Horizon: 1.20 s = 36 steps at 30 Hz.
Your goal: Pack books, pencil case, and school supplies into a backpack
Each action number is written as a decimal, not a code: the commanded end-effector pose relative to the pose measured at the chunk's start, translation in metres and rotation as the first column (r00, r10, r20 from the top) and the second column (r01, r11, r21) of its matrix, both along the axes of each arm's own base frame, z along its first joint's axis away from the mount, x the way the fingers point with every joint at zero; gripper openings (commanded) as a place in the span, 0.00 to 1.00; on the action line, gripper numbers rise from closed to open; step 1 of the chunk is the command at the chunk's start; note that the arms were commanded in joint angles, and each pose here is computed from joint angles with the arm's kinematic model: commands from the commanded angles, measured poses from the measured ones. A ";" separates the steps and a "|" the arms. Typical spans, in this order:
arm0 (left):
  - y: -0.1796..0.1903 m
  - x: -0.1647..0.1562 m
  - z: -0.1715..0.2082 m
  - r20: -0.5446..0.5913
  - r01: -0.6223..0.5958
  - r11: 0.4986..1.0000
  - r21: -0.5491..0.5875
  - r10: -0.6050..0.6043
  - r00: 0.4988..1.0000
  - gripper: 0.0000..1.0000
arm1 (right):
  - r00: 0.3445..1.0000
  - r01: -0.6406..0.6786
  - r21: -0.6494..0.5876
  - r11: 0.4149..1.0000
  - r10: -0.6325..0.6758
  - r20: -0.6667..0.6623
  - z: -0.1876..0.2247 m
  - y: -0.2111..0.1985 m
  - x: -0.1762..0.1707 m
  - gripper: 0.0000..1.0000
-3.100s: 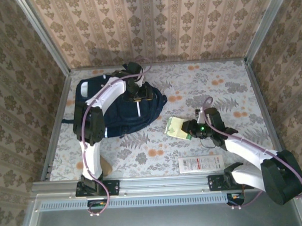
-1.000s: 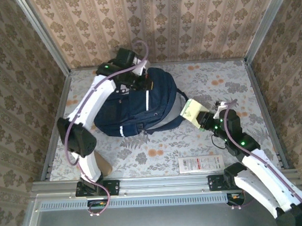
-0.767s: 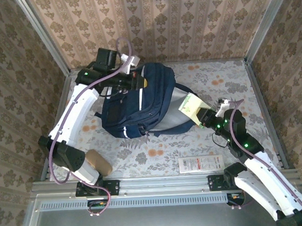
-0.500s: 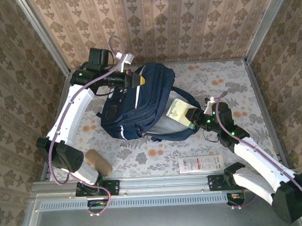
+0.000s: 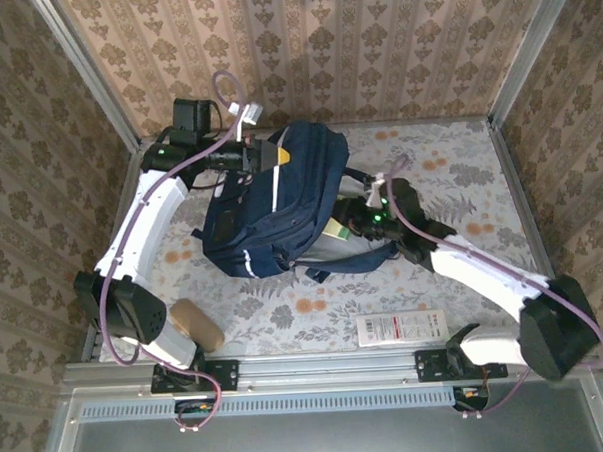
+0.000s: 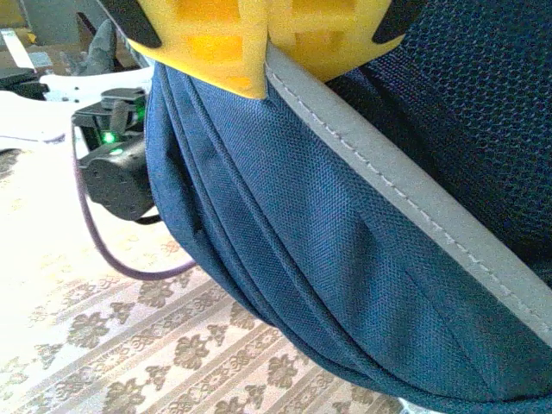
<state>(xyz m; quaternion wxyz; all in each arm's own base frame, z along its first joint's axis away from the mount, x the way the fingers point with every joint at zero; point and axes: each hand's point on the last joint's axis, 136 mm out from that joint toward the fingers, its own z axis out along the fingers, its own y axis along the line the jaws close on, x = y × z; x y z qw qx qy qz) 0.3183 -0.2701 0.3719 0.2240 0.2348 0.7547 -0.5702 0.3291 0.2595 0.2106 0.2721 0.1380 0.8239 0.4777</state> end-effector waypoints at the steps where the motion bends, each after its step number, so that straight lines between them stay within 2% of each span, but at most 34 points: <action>1: 0.007 -0.032 0.082 0.272 0.186 0.965 -0.182 -0.133 0.953 0.00 | 0.993 0.111 -0.026 0.993 -0.112 -0.034 -0.006 0.009 0.028 0.00; 5: 0.006 -0.038 0.082 0.285 0.221 0.957 -0.187 -0.163 0.945 0.00 | 0.978 0.176 -0.099 0.979 -0.185 -0.092 -0.033 0.018 0.054 0.00; 11: -0.002 -0.040 0.078 0.277 0.261 0.947 -0.188 -0.204 0.939 0.00 | 0.977 0.162 -0.159 0.974 -0.181 -0.113 -0.058 0.047 0.088 0.00; 15: -0.004 -0.036 0.073 0.265 0.255 0.949 -0.184 -0.202 0.943 0.00 | 0.987 0.125 -0.112 0.986 -0.135 -0.082 -0.062 0.077 0.111 0.09; 17: -0.005 -0.029 0.067 0.247 0.235 0.955 -0.179 -0.187 0.951 0.00 | 0.998 0.042 -0.052 0.998 -0.044 -0.036 -0.058 0.101 0.123 0.23; 19: -0.006 -0.020 0.060 0.224 0.206 0.963 -0.172 -0.165 0.960 0.00 | 0.999 -0.035 -0.048 0.998 0.036 0.016 -0.050 0.115 0.129 0.46; 21: -0.004 -0.006 0.052 0.192 0.156 0.975 -0.157 -0.124 0.973 0.00 | 0.993 -0.077 -0.037 0.996 0.080 0.083 -0.033 0.117 0.129 0.57; 23: 0.000 0.010 0.043 0.160 0.099 0.986 -0.136 -0.077 0.984 0.00 | 0.980 -0.079 -0.050 0.996 0.087 0.180 -0.011 0.107 0.121 0.72; 25: 0.005 0.027 0.031 0.125 0.047 0.992 -0.117 -0.032 0.992 0.00 | 0.963 -0.064 -0.097 0.993 0.087 0.254 0.006 0.093 0.111 0.81; 29: 0.017 0.061 0.003 0.081 -0.083 0.995 -0.055 0.088 0.993 0.00 | 0.942 -0.032 -0.198 0.980 0.096 0.322 0.018 0.061 0.089 0.86; 36: 0.021 0.098 -0.046 0.019 -0.201 0.979 0.036 0.200 0.980 0.00 | 0.968 0.092 -0.316 0.944 -0.010 0.251 0.000 -0.010 0.063 0.86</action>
